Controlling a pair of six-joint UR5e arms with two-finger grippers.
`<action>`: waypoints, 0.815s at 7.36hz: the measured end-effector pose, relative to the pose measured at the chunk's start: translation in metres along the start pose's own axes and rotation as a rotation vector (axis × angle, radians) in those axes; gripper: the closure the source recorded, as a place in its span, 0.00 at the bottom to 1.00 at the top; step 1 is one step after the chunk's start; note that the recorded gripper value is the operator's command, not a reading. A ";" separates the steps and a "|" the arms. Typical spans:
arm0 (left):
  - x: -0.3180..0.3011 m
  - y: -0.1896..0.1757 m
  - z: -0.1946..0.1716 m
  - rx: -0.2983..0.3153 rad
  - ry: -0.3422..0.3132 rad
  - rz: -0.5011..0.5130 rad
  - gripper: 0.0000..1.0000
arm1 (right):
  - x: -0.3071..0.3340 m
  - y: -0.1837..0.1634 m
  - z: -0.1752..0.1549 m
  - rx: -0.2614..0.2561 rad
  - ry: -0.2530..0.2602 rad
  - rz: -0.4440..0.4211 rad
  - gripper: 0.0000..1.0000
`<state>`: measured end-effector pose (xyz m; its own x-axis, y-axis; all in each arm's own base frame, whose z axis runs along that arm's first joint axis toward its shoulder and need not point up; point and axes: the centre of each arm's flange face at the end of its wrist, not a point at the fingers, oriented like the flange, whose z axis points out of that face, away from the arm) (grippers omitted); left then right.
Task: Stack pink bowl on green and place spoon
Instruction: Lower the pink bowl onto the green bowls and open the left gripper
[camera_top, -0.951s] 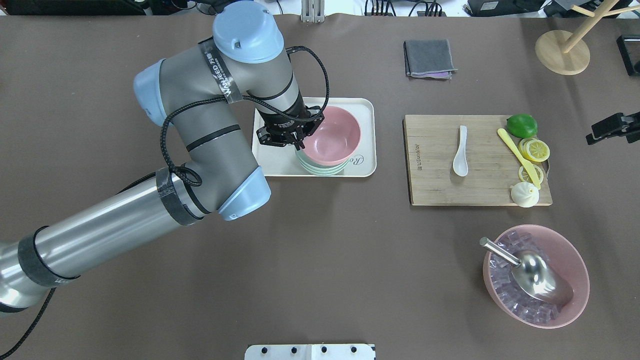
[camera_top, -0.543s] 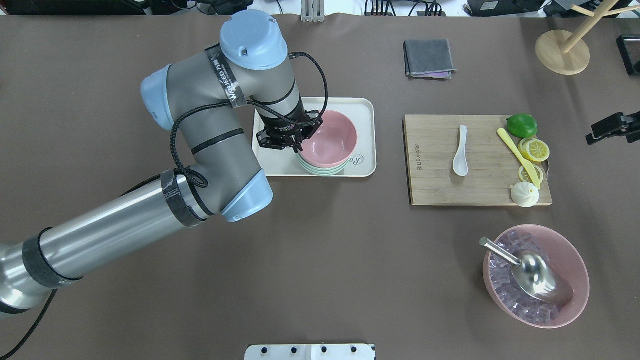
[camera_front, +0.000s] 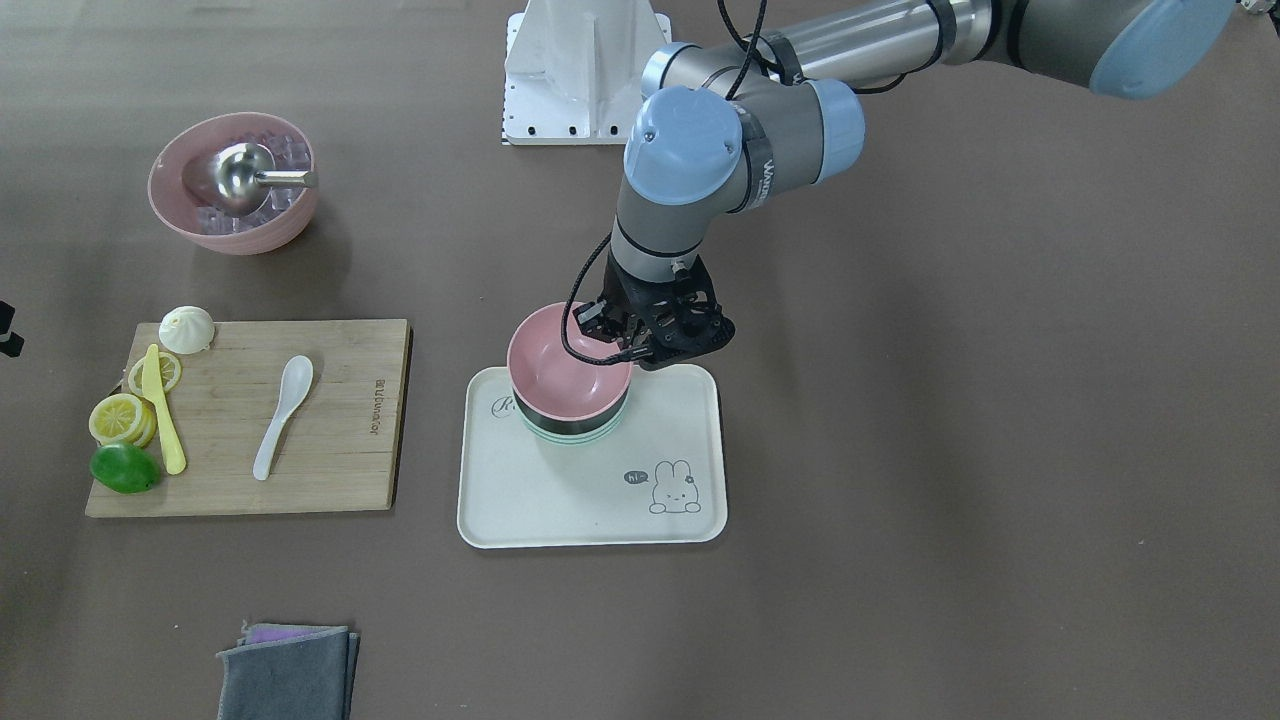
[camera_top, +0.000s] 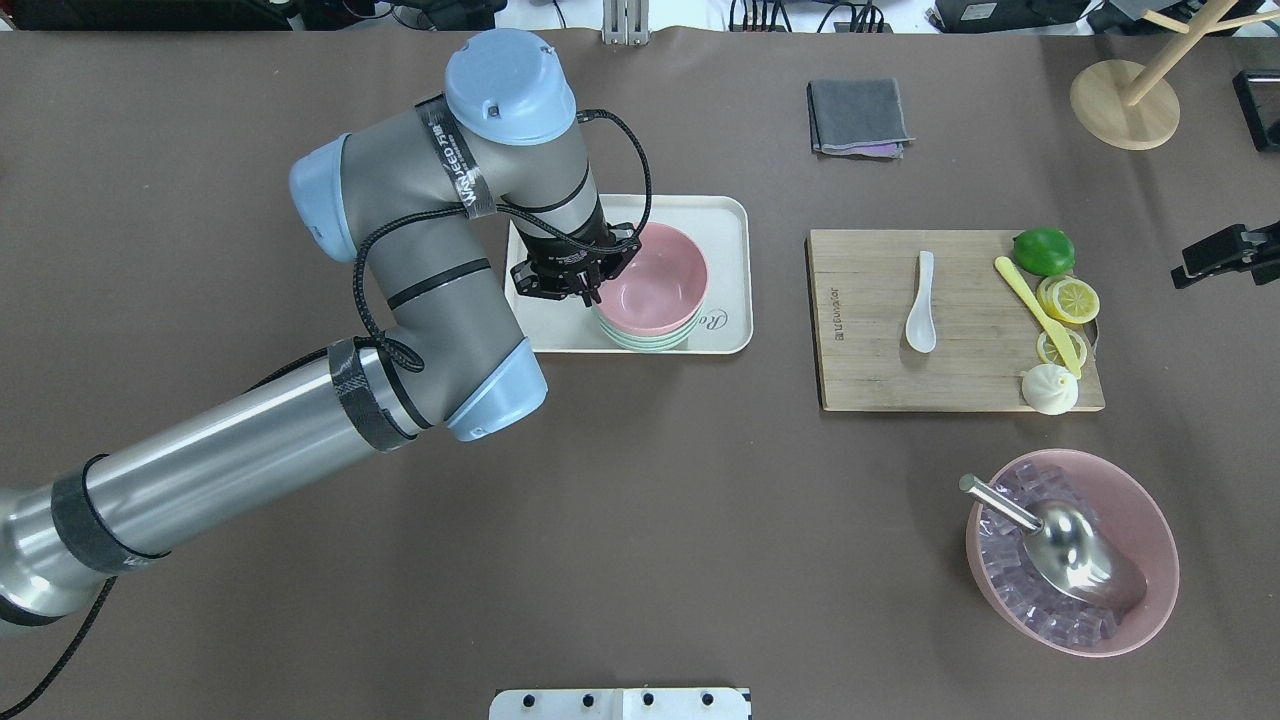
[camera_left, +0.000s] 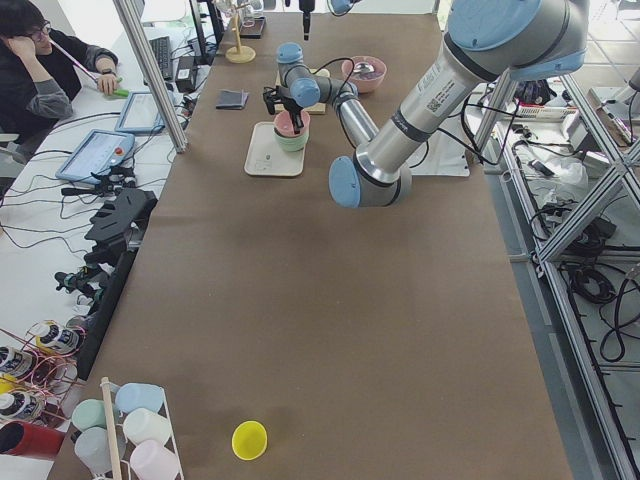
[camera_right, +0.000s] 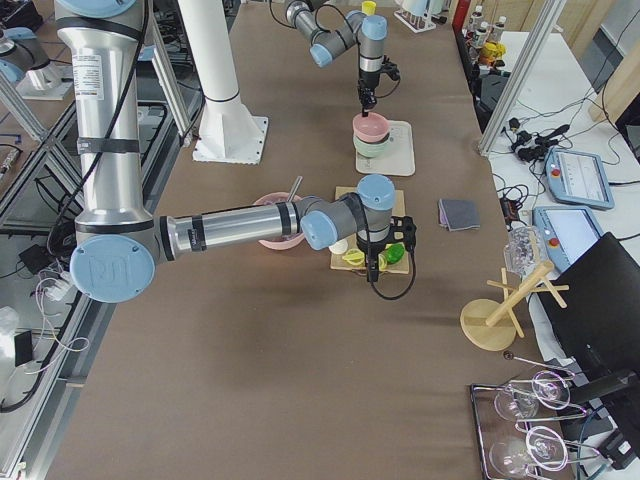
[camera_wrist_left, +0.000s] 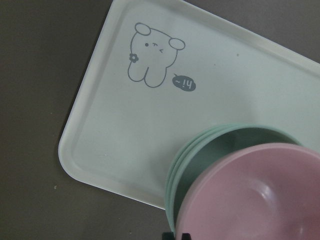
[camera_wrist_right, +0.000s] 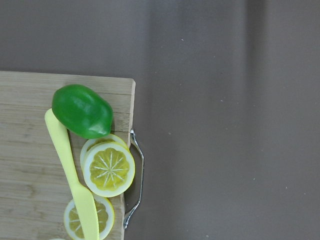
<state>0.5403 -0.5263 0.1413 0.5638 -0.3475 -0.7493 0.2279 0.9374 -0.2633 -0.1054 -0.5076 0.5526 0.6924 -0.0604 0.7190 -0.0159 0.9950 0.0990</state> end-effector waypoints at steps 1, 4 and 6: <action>0.000 -0.002 0.004 0.002 0.001 0.000 1.00 | 0.000 0.000 0.000 0.000 0.000 0.000 0.00; 0.001 -0.005 0.011 0.004 0.005 0.000 1.00 | 0.000 0.000 0.000 -0.001 0.000 0.000 0.00; 0.001 -0.006 0.013 0.012 0.003 -0.002 1.00 | 0.000 0.000 0.001 -0.001 0.000 0.001 0.00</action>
<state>0.5494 -0.5329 0.1500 0.5609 -0.3492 -0.7506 0.2385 0.9364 -0.2574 -0.1056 -0.5076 0.5533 0.6924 -0.0597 0.7190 -0.0155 0.9951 0.0976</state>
